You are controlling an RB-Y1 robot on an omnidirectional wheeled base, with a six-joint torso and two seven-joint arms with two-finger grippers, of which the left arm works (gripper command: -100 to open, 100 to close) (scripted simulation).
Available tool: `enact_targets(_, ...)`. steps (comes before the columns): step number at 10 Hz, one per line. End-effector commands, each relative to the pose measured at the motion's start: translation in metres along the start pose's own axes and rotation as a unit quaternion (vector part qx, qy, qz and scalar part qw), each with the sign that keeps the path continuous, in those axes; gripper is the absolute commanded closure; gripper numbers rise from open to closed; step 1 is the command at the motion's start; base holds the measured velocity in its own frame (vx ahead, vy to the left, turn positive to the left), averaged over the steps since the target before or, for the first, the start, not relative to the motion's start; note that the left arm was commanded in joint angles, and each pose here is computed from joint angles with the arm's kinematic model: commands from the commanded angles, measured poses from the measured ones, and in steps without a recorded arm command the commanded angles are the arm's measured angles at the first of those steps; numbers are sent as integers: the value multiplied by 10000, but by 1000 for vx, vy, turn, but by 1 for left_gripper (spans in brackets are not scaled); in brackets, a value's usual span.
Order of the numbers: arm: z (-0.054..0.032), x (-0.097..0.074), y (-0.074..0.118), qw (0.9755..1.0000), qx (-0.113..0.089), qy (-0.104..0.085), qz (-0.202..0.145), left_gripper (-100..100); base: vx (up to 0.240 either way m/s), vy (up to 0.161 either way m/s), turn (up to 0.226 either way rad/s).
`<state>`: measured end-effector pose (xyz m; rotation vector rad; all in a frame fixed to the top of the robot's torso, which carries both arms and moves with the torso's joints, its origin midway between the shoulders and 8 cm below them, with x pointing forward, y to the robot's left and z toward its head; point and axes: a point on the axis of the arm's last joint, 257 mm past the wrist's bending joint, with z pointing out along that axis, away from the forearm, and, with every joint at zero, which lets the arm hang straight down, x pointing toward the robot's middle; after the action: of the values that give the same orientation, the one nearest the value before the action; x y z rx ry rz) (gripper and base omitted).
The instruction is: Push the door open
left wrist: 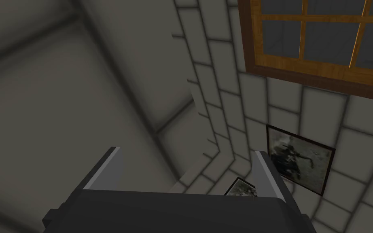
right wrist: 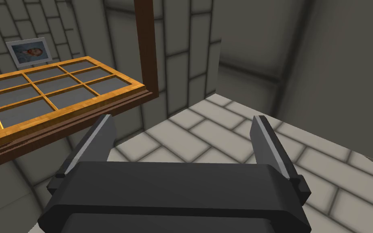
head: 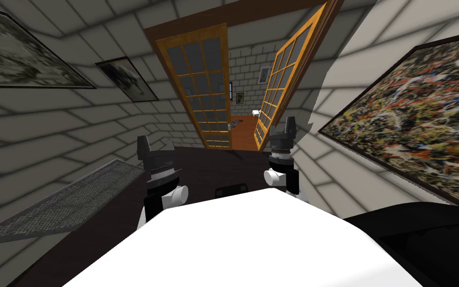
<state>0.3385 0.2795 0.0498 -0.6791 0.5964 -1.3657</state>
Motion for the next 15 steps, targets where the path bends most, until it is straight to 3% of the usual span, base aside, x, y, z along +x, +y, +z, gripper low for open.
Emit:
enact_targets(1, -18, -1, 97, 9999, -56, 15, -160, -100, 164, 24, -133)
enact_targets(6, -80, -19, 383, 9977, -222, 10, -635, -100, 104, -1, -113)
enact_targets(12, -186, -74, 786, 9903, -457, -86, -1307, -100, 108, 4, -124)
enact_targets(15, -252, -115, 994, 9844, -573, -178, -1653, -100, 93, 7, -134)
